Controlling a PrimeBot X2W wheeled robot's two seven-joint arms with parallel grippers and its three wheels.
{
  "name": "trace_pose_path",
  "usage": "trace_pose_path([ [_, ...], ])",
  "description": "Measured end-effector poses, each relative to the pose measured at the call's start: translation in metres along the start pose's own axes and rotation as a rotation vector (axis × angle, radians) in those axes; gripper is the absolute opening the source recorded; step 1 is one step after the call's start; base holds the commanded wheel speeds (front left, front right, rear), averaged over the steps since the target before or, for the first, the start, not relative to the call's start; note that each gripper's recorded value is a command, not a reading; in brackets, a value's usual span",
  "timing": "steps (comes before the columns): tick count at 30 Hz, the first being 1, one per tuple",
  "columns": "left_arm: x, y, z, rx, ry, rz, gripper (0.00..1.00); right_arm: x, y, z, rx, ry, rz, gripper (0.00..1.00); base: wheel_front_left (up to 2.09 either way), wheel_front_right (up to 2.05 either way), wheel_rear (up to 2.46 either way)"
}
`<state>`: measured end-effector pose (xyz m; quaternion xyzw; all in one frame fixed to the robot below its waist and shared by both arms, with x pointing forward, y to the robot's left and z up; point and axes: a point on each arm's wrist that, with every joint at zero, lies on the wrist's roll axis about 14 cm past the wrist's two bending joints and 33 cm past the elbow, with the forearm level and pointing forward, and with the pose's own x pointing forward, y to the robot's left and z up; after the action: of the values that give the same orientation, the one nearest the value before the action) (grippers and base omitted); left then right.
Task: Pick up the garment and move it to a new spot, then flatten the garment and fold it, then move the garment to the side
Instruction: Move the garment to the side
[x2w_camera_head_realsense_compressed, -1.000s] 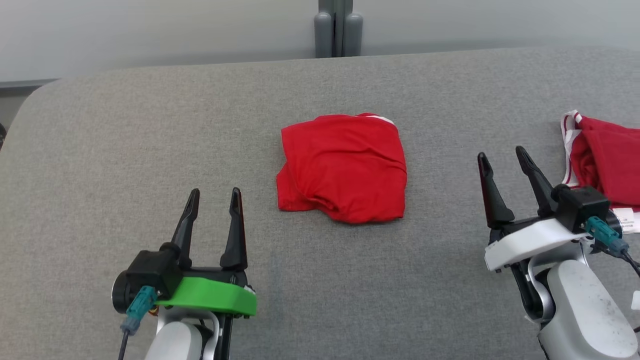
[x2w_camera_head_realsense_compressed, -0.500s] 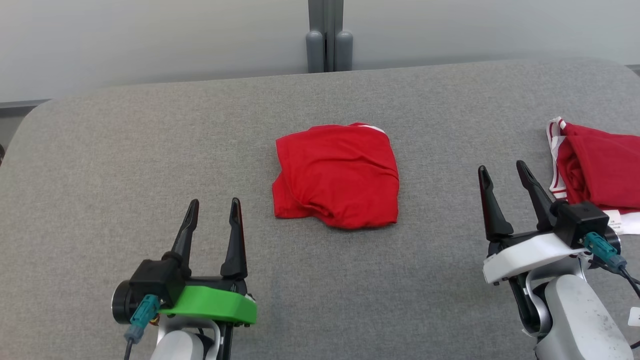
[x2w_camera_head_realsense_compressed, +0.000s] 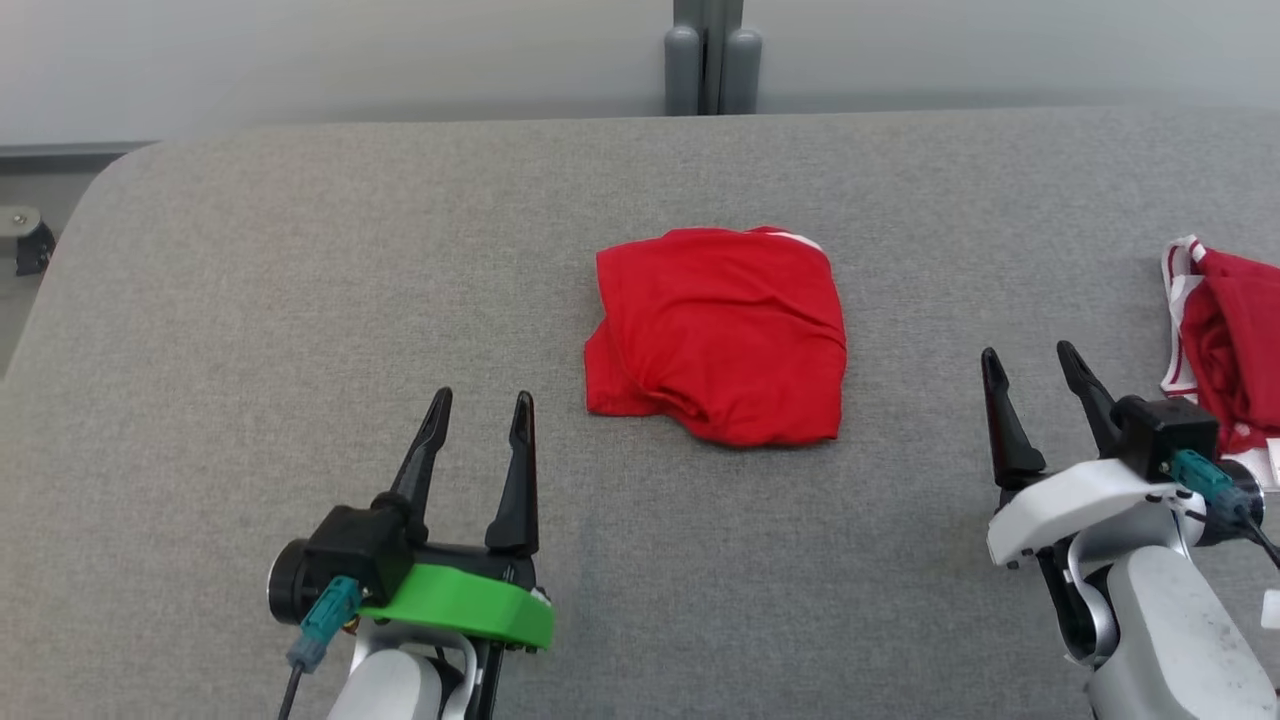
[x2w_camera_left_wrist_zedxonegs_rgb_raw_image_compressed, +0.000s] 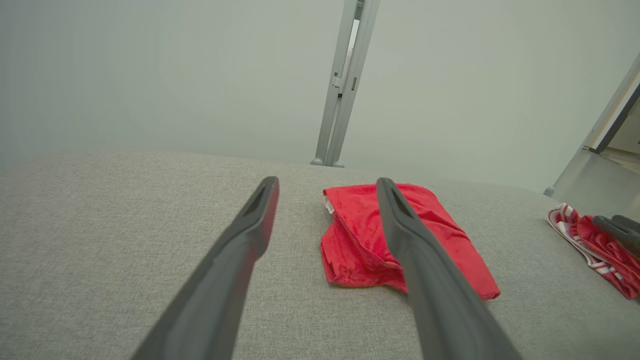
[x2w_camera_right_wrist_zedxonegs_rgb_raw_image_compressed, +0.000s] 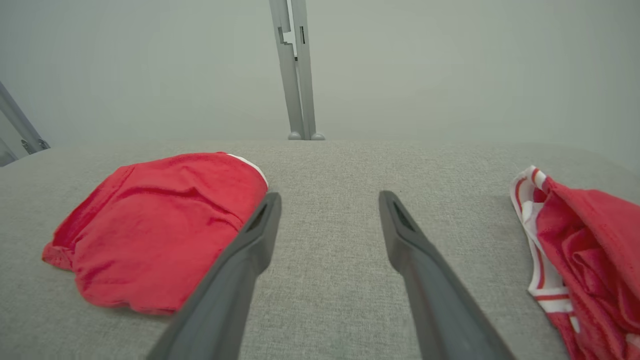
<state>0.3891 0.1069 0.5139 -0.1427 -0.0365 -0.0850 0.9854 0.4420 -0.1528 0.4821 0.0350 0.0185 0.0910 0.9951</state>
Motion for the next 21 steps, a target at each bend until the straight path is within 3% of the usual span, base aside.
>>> trace_pose_path([
  [9, 0.005, 0.014, -0.008, -0.009, 0.026, 0.048, 1.00, 0.049, 0.033, -0.034, 0.022, 0.161, 0.113, 1.00, 0.00, 0.00, 0.00],
  [21, -0.005, 0.042, -0.005, -0.002, 0.029, 0.152, 1.00, 0.088, 0.077, -0.090, 0.143, 0.389, 0.200, 1.00, 0.00, 0.00, 0.00],
])
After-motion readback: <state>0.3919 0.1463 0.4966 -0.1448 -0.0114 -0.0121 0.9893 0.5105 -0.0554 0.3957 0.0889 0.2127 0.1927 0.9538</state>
